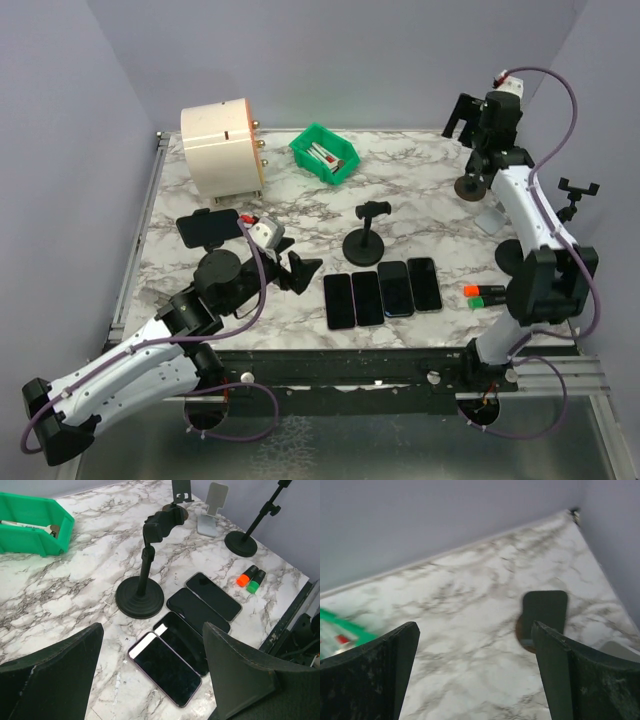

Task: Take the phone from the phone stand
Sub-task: Move the phone stand to the center of the board, then pick up the phone stand at the center of the board.

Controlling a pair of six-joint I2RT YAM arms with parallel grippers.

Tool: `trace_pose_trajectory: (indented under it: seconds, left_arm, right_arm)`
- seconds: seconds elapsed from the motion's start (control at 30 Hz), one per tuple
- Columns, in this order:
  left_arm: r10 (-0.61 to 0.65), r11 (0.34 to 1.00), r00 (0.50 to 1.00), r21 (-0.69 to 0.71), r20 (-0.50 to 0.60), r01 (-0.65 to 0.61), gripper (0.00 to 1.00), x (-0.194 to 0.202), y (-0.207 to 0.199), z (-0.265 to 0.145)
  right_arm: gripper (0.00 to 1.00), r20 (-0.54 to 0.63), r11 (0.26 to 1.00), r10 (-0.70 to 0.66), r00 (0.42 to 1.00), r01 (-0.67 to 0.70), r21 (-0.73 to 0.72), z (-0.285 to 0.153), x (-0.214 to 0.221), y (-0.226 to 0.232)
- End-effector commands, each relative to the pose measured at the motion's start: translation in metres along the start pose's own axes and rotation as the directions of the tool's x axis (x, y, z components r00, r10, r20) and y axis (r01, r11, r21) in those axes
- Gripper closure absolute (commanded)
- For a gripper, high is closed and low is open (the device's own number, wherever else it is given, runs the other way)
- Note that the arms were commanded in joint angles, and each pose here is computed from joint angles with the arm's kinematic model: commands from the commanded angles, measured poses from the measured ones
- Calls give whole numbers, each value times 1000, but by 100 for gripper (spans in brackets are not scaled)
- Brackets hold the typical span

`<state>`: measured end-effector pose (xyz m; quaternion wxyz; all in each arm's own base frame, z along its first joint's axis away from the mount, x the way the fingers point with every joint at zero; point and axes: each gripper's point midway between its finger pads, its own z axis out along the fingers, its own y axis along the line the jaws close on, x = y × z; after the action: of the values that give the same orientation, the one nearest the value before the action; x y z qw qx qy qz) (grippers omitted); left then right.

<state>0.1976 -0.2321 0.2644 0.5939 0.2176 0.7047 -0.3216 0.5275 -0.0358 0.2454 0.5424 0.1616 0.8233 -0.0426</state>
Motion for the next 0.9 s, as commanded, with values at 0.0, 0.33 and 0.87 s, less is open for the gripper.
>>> trace_pose_trajectory:
  seconds: [0.0,0.33,0.87]
  left_arm:
    - [-13,1000,999,17,48,13,18,-17,-4,-5]
    - [-18,1000,996,12,93,17,18,-24,-2,-11]
    - [-7,1000,998,-18,63,8,18,-16,3,-5]
  right_arm:
    - [0,195,949,42,980,22,-314,-96,-48,91]
    - [2,204,669,42,978,124,-733,-264,22,148]
    - [17,53,506,62,997,14,-862,-277,185,118]
